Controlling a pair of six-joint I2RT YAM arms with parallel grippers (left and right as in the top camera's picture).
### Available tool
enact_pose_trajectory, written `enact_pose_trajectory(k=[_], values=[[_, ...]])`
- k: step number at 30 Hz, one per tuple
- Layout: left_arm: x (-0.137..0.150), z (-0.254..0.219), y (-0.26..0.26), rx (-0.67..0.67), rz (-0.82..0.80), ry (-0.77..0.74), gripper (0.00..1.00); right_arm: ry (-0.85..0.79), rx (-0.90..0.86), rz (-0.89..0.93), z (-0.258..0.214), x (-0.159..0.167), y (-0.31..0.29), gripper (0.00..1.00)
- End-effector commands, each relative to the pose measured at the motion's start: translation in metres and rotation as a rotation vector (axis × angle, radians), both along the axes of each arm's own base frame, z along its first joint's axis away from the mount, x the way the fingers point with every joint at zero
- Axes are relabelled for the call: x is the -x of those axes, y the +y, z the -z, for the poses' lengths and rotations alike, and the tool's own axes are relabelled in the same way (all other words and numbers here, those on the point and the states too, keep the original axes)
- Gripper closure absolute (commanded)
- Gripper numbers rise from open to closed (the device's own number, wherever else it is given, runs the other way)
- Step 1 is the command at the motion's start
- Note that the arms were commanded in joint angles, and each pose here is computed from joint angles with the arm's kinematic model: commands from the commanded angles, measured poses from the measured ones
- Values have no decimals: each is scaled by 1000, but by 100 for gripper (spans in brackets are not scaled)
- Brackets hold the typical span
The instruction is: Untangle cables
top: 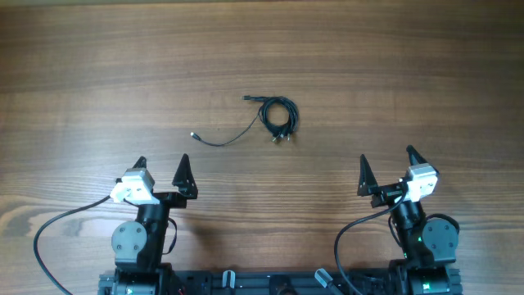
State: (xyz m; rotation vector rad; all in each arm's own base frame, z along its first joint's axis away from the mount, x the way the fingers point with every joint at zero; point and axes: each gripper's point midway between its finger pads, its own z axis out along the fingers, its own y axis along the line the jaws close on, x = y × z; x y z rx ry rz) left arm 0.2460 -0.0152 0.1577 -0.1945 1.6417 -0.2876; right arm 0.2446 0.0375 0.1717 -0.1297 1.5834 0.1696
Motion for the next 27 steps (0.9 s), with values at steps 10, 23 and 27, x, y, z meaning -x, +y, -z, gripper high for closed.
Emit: enact_pose_trajectory(k=[10, 23, 27], values=[[1, 1, -3, -22, 19, -1, 0, -9, -2, 11, -2, 0, -1, 0], [0, 1, -3, -22, 19, -1, 0, -9, -2, 11, -2, 0, -1, 0], [1, 1, -3, -18, 20, -1, 0, -21, 76, 51, -2, -1, -8, 0]])
